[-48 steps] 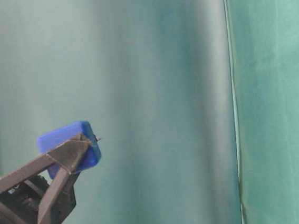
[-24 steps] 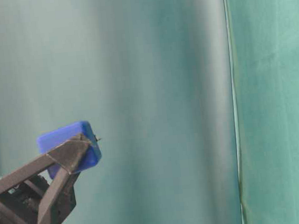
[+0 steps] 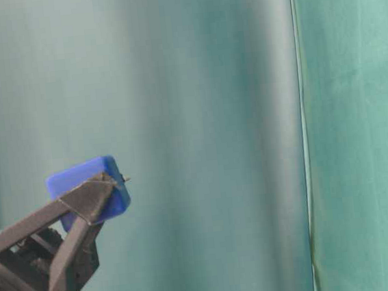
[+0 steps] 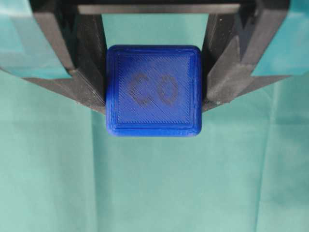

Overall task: Handover the blue block to the right arm after grasping it with the left arm, then place it in the designated position.
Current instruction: 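Lift the cube with the left gripper and rotate it toward the right arm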

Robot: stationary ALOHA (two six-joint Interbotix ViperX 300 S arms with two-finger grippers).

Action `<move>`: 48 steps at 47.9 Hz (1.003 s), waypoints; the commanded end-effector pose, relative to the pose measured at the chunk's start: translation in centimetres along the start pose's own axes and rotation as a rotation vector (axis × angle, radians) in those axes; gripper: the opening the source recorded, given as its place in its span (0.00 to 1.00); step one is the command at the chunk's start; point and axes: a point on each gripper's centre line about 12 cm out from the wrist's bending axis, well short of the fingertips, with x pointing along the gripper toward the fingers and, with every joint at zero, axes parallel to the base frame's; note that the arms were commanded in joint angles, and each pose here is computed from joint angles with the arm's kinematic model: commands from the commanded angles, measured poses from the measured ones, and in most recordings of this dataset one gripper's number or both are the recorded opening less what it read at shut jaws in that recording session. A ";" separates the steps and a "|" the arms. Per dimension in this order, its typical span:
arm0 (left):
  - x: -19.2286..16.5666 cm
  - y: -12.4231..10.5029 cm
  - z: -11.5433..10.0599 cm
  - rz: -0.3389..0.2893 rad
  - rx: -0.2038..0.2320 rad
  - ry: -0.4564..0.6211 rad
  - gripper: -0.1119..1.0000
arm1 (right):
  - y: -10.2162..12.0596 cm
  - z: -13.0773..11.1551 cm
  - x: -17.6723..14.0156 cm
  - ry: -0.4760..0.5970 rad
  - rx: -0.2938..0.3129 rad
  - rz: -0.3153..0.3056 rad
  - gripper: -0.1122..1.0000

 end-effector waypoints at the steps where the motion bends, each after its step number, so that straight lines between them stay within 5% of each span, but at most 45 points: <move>1: -1.8 0.0 1.0 0.002 0.003 -0.100 0.52 | 0.1 1.0 0.1 -0.028 -0.009 0.002 0.94; 24: -4.1 0.0 -2.0 -0.006 -0.027 -0.431 0.52 | 0.2 1.7 0.1 -0.045 -0.090 0.011 0.94; 48: -3.8 0.0 -2.5 -0.010 -0.048 -0.434 0.52 | 0.3 1.7 0.2 -0.040 -0.095 0.012 0.94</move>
